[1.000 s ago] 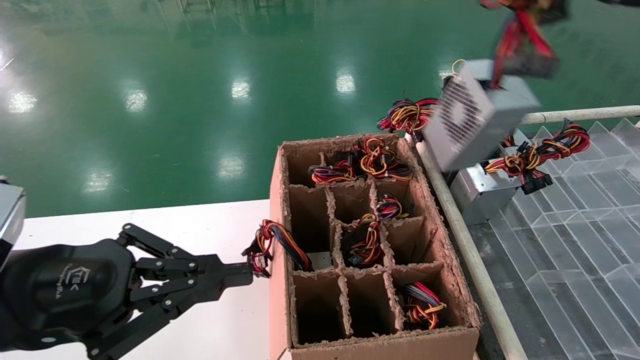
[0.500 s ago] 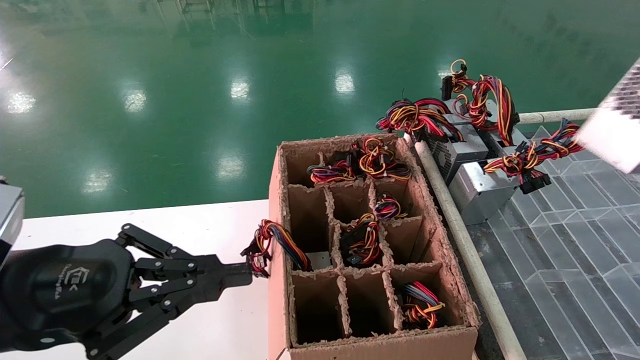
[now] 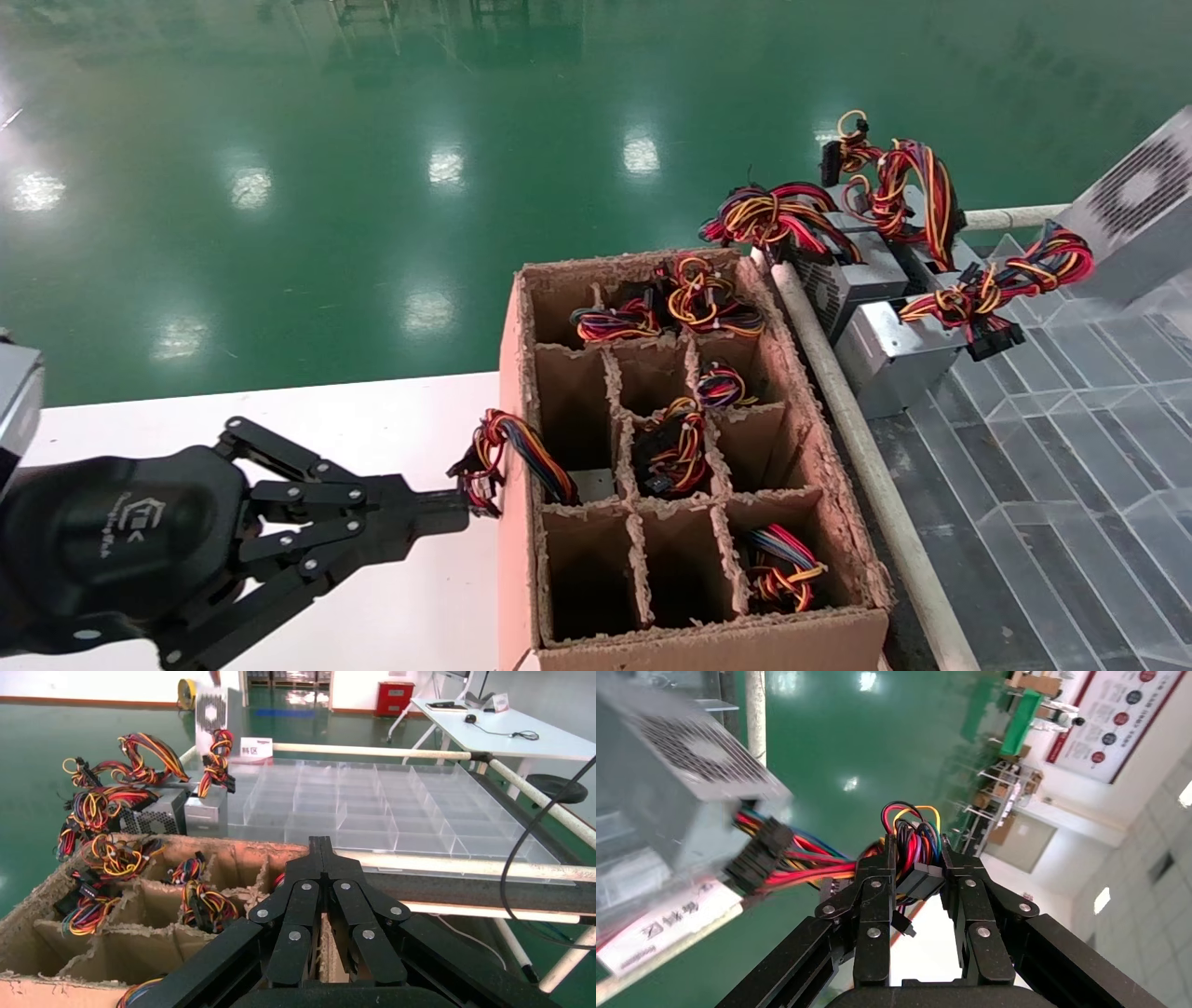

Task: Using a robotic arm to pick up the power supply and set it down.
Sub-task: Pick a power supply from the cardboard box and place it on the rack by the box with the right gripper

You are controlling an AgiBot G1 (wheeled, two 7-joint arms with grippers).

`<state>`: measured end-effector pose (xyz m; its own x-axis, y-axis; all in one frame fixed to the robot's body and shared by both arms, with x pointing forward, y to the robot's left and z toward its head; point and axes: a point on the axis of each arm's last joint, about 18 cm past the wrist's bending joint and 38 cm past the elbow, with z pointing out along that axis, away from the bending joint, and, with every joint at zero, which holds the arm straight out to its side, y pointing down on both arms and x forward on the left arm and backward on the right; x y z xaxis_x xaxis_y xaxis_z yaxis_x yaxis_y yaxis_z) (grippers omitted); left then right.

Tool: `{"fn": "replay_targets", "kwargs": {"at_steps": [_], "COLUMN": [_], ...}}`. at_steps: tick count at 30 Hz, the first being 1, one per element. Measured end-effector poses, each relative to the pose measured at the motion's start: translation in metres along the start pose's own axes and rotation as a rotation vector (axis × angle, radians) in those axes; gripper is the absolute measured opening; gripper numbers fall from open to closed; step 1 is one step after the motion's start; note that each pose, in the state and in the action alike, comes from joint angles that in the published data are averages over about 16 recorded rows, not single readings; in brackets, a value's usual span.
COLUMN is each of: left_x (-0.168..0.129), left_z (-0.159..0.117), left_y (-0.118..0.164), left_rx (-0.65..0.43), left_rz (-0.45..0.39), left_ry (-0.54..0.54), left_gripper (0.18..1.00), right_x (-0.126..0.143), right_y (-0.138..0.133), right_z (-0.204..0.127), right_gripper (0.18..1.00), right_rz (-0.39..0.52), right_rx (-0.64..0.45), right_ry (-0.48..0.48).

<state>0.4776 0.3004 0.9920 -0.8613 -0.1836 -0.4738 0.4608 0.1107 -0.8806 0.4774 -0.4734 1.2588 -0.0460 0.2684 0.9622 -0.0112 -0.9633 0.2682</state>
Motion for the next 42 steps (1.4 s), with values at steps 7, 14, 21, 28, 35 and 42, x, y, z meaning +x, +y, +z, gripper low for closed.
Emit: {"fn": "replay_targets", "kwargs": {"at_steps": [7, 14, 21, 28, 35, 42], "left_x": [0.000, 0.000, 0.000, 0.000, 0.000, 0.000], "left_z": [0.000, 0.000, 0.000, 0.000, 0.000, 0.000], "left_y": [0.000, 0.000, 0.000, 0.000, 0.000, 0.000], "left_rx": [0.000, 0.000, 0.000, 0.000, 0.000, 0.000], "left_rz": [0.000, 0.000, 0.000, 0.000, 0.000, 0.000], "left_ry": [0.000, 0.000, 0.000, 0.000, 0.000, 0.000], "left_gripper": [0.191, 0.191, 0.191, 0.191, 0.191, 0.191], "right_x": [-0.013, -0.023, -0.029, -0.031, -0.033, -0.034], "right_y": [-0.011, -0.020, -0.016, -0.008, -0.002, -0.004], "right_z": [0.062, 0.103, 0.125, 0.138, 0.145, 0.151], "right_gripper": [0.289, 0.288, 0.288, 0.288, 0.287, 0.287], "right_rz": [0.029, 0.061, 0.094, 0.146, 0.206, 0.241], "right_rx": [0.047, 0.079, 0.071, 0.044, 0.027, 0.033], "right_ry": [-0.022, -0.026, -0.018, 0.004, 0.024, 0.027]}}
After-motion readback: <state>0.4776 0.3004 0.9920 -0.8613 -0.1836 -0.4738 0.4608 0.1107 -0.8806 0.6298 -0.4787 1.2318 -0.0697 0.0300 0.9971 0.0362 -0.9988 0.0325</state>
